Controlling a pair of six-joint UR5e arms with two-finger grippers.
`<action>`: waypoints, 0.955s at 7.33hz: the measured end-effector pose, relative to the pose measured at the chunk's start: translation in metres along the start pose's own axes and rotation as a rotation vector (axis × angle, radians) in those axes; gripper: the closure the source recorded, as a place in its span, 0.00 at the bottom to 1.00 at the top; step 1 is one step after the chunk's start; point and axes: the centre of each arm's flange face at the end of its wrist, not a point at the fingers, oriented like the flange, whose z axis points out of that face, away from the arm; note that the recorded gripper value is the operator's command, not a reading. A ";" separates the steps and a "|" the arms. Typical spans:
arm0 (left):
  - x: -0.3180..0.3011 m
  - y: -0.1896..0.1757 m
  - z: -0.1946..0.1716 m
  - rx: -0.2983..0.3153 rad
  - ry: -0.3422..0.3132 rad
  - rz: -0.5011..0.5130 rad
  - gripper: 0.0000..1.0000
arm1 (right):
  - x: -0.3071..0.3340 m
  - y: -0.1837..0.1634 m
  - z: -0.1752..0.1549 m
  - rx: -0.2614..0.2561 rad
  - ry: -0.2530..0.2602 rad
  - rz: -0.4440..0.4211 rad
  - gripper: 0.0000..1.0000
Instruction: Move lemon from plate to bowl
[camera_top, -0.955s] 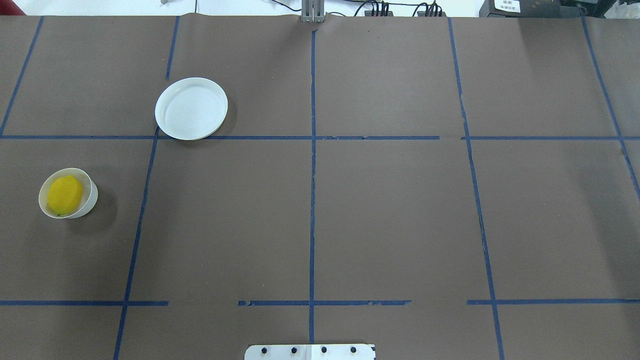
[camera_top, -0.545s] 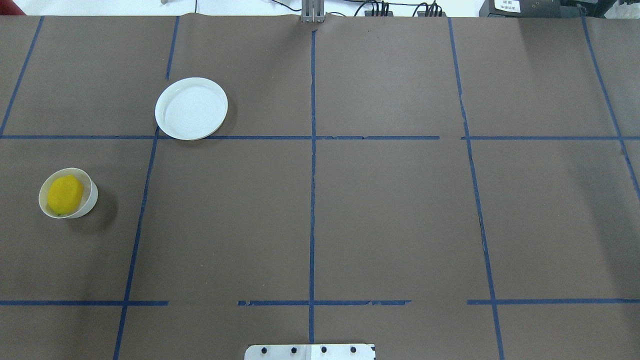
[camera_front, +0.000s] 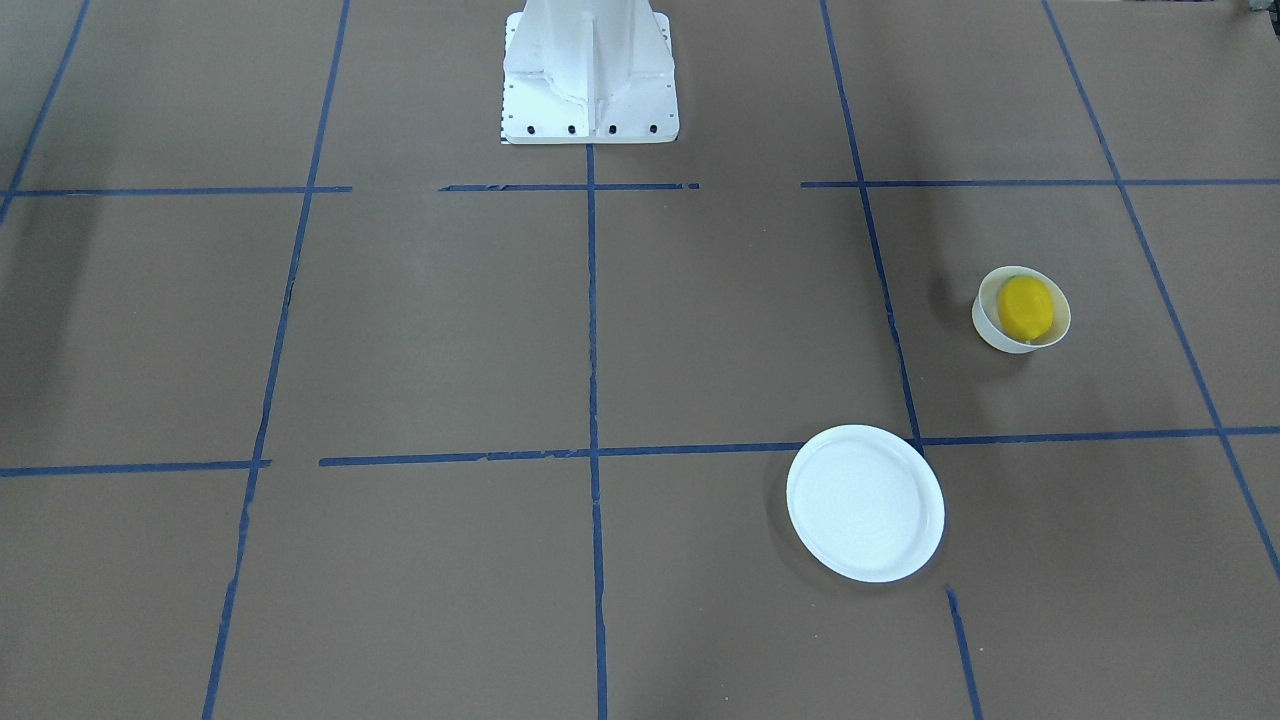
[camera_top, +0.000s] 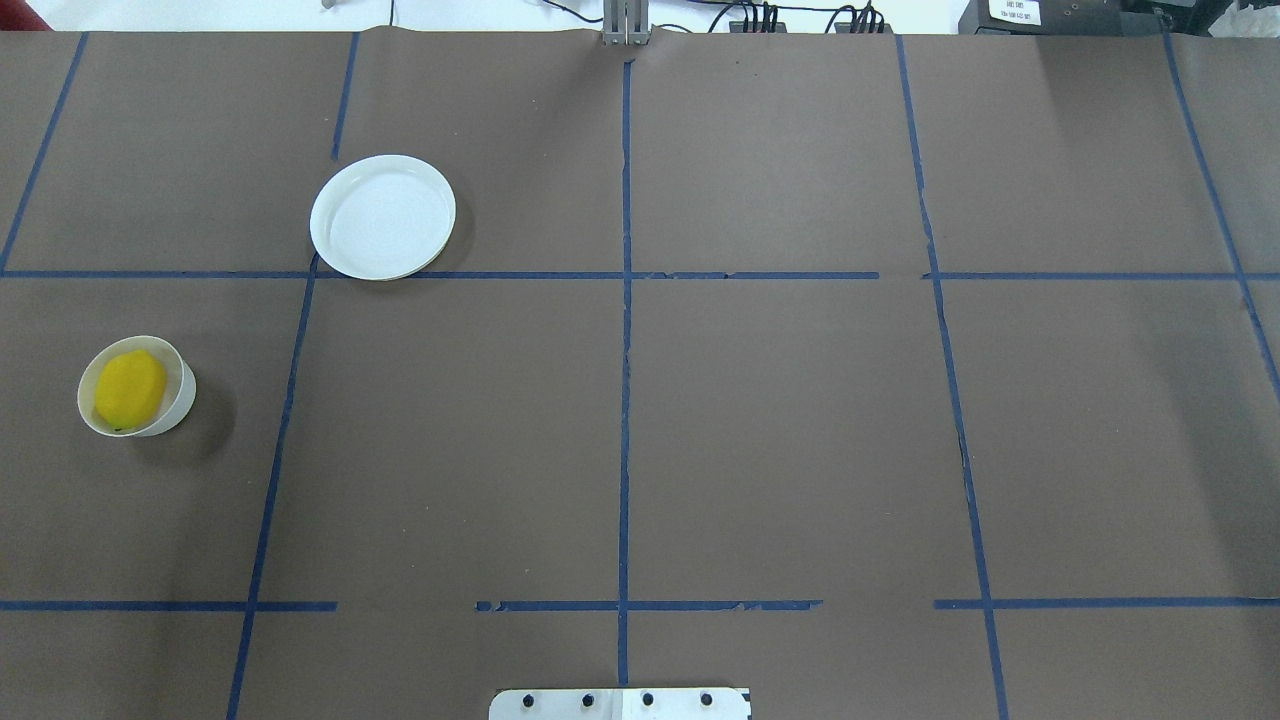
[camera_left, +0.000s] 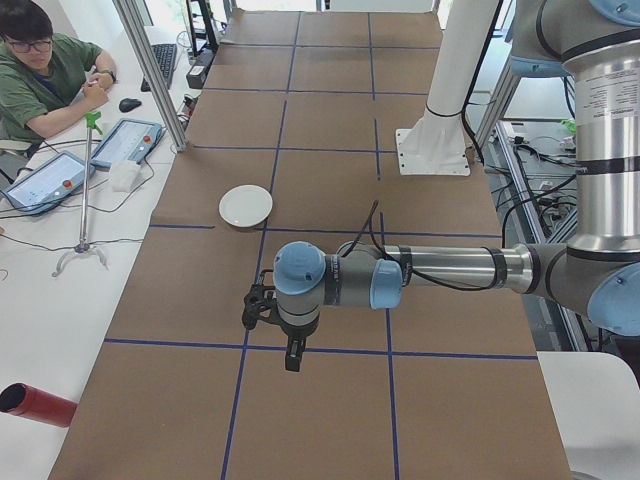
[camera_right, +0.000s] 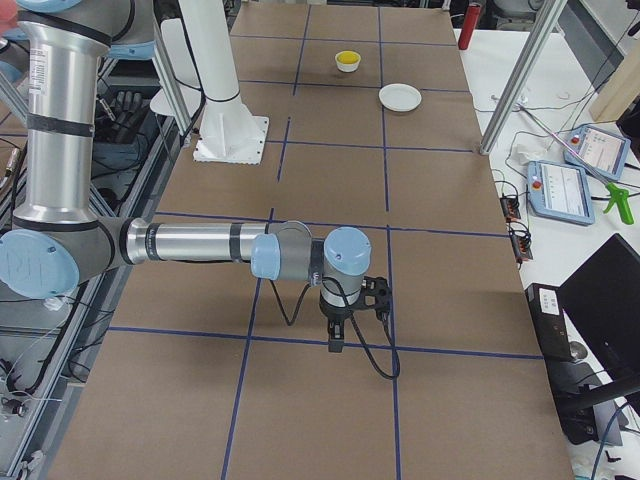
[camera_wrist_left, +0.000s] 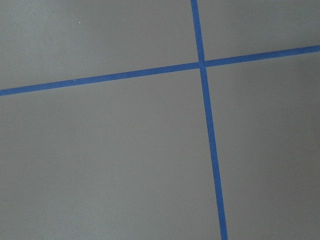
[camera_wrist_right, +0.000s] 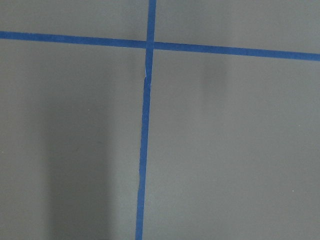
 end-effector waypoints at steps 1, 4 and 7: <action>0.001 -0.001 -0.001 0.003 -0.003 0.004 0.00 | 0.000 0.000 0.000 0.000 0.000 0.000 0.00; 0.005 -0.005 -0.005 0.012 -0.004 0.015 0.00 | 0.000 0.000 0.000 0.000 0.000 0.000 0.00; 0.006 -0.007 -0.006 0.014 -0.002 0.017 0.00 | 0.000 0.000 0.000 0.000 0.000 0.000 0.00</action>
